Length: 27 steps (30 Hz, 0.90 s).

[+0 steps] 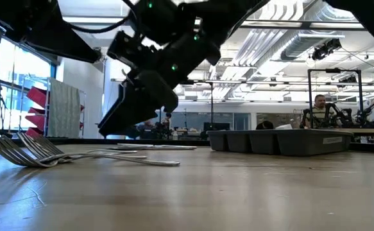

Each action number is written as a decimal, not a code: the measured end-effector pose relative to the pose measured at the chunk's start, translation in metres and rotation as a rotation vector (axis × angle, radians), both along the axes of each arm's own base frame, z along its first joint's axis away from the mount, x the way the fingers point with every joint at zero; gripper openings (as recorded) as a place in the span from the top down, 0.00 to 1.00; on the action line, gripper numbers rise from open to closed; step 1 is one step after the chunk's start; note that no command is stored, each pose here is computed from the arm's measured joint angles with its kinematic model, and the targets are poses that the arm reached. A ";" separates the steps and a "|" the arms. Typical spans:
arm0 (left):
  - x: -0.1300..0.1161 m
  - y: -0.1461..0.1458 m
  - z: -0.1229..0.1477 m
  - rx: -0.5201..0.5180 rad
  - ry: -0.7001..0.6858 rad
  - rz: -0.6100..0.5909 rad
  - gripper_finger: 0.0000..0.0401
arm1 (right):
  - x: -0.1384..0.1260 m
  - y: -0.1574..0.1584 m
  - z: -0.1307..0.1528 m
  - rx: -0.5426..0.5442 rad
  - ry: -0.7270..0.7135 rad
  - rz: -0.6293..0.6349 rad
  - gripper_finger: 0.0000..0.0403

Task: Sort silverware
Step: Put the fork in the silverware tray

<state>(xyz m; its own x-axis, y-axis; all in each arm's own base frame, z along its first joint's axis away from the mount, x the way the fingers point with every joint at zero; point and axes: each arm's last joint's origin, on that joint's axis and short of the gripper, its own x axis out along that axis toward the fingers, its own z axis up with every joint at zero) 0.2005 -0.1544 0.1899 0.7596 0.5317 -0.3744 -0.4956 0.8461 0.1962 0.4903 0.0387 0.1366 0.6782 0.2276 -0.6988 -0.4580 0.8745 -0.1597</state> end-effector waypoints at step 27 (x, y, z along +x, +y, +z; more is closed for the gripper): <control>-0.002 0.002 0.001 0.003 -0.001 0.009 0.74 | -0.005 0.047 -0.027 0.158 0.135 -0.088 0.61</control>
<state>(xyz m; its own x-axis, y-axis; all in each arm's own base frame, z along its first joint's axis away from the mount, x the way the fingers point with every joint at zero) 0.1987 -0.1526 0.1911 0.7554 0.5397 -0.3717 -0.5034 0.8410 0.1981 0.4850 0.0859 0.1097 0.6029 0.2855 -0.7450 -0.3863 0.9215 0.0405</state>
